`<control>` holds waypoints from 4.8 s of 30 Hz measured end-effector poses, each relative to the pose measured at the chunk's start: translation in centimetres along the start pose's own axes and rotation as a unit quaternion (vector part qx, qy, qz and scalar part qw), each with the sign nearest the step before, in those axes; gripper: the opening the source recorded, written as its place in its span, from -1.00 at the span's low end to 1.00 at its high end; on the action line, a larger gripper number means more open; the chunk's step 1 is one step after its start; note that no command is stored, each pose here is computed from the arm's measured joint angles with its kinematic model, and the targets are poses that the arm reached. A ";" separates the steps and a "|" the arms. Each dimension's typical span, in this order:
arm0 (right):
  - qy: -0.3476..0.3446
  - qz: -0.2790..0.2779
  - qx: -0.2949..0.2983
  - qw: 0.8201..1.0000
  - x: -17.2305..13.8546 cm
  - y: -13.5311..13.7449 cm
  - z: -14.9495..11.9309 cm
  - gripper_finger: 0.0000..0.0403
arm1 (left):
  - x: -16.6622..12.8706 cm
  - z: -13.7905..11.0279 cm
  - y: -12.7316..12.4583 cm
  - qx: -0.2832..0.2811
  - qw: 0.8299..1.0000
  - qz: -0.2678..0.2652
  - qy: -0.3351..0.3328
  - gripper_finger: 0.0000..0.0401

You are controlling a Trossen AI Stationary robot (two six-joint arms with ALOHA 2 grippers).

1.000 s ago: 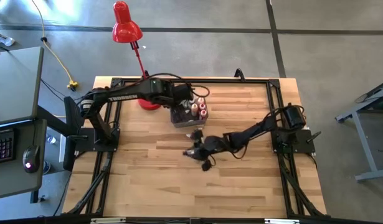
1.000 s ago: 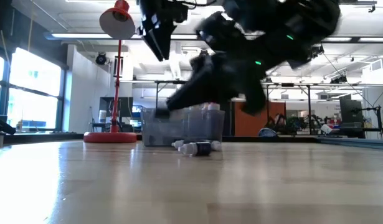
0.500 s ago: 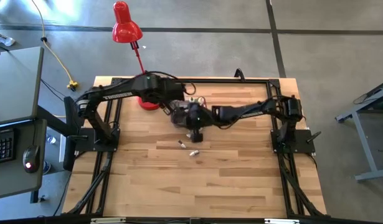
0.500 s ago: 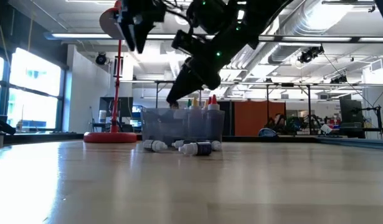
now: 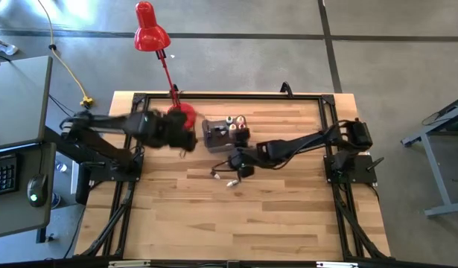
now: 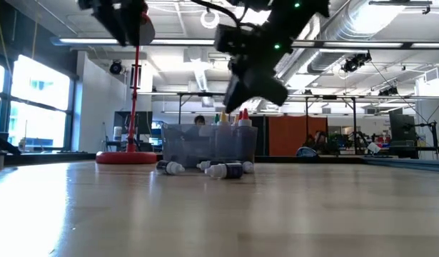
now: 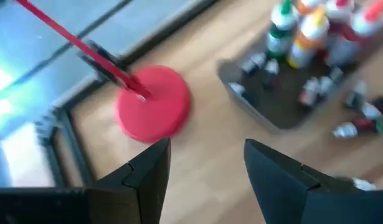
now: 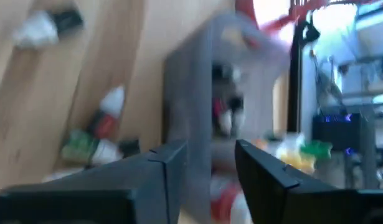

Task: Pick & Place food coloring
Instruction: Put the bottom small black food coloring bottle into the bin

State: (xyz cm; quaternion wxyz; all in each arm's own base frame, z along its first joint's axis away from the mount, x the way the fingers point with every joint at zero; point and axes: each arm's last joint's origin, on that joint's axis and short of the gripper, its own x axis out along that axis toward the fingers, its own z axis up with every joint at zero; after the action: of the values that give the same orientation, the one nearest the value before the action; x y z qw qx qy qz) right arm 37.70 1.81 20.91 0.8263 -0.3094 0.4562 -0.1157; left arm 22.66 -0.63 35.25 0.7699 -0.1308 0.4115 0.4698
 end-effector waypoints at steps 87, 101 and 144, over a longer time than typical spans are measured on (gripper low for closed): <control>-0.092 0.168 0.099 0.976 2.9 5.1 -6.1 -0.20 | 14.8 -8.4 -13.7 0.432 0.876 -0.195 -0.085 0.00; -0.103 0.183 0.101 0.973 2.8 5.2 -6.0 -0.22 | 13.8 -7.9 -16.4 0.151 0.912 -0.378 -0.054 0.00; -0.101 0.192 0.098 0.971 2.8 5.3 -6.1 -0.22 | 15.5 -12.5 -19.4 0.182 0.932 -0.300 -0.095 -0.67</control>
State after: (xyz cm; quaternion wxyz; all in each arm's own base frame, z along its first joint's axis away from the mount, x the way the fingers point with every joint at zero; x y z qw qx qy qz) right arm 33.78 2.13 13.34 0.9012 -0.1433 0.4076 0.0331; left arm 35.79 -8.66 12.09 0.9212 -0.0605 0.3563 0.1445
